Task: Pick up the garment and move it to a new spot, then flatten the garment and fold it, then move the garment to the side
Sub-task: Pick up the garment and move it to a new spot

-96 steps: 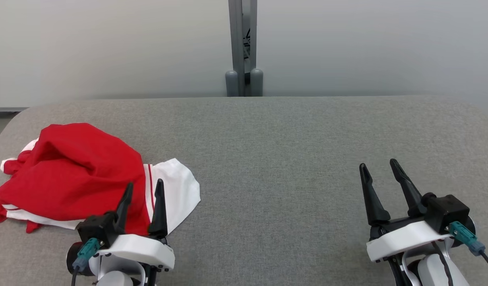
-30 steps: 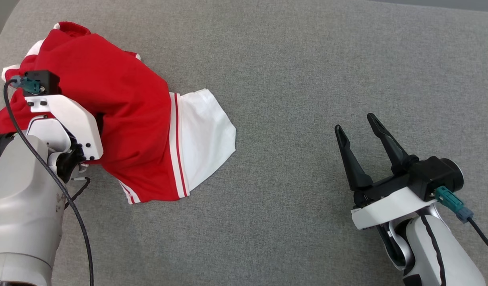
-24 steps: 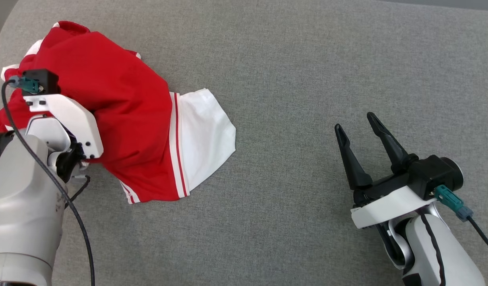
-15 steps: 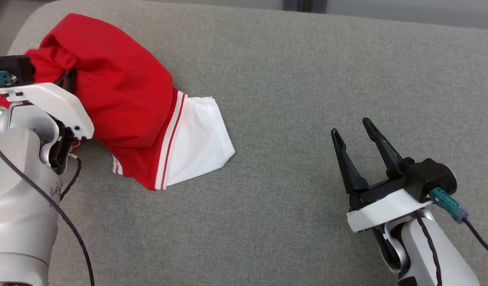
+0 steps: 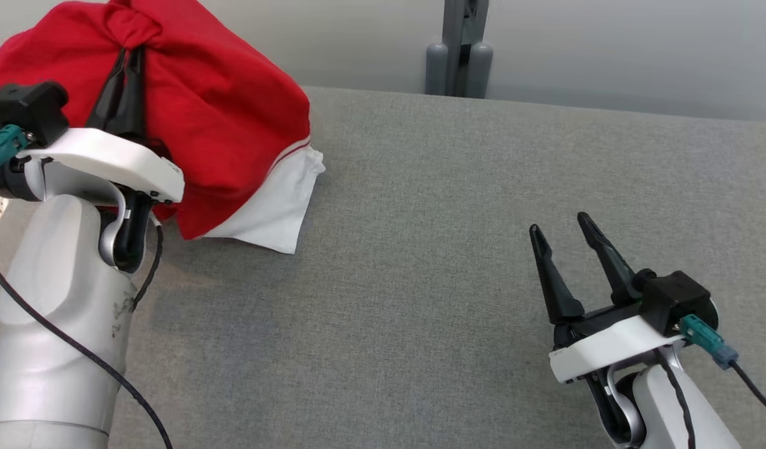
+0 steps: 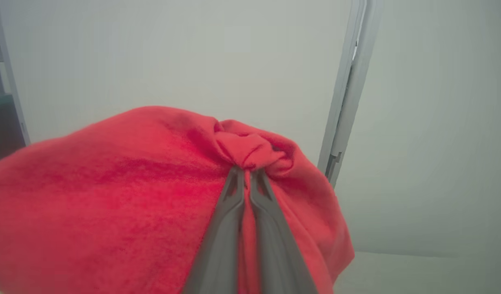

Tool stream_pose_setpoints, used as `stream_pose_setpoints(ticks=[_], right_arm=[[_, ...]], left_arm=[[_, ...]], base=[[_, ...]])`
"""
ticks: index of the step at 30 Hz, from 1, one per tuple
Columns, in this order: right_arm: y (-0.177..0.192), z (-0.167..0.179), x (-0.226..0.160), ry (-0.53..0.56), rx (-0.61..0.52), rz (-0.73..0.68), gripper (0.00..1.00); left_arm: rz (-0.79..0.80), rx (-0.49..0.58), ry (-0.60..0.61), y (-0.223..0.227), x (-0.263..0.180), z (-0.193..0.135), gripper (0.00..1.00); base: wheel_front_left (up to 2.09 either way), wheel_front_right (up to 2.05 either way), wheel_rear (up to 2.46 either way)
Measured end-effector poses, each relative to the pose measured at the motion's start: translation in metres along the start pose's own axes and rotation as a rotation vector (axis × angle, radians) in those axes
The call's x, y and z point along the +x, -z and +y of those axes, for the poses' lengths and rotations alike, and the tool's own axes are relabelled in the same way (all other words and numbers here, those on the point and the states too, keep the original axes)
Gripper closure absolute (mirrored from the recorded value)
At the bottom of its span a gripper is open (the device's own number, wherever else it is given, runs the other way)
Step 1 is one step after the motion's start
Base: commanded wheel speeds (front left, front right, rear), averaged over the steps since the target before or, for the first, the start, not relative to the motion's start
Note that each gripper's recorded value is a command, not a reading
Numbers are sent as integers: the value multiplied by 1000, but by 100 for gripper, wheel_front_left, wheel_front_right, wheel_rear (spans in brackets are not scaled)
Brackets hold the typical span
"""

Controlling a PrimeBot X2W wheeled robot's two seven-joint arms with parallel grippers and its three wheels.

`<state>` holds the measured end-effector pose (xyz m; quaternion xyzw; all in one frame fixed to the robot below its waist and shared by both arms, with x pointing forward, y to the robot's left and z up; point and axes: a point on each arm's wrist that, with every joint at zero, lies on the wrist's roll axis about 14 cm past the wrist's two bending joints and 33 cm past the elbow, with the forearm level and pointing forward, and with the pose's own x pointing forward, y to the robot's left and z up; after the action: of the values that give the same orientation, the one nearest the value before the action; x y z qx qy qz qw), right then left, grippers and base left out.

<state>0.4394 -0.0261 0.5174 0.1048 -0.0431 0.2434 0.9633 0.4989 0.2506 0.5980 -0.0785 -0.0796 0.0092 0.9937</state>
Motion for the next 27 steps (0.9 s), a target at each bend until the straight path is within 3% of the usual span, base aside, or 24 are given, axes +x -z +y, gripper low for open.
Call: stream_pose_setpoints(ticks=[10,13,20,27], right_arm=[[-35,-43,-21,142,-44,-80,0],[-43,-54,-29,180,-58,-96,0],[-49,-66,-47,233,-71,-105,0],[-51,-61,-45,218,-78,-110,0]], left_arm=[[-109,-46,189,-29,3,-74,100],[-131,-51,198,-36,5,-83,100],[-187,-52,142,-54,7,-70,100],[-189,32,21,-61,1,-26,100]], base=[[0,0,0],[0,0,0],[0,0,0],[0,0,0]])
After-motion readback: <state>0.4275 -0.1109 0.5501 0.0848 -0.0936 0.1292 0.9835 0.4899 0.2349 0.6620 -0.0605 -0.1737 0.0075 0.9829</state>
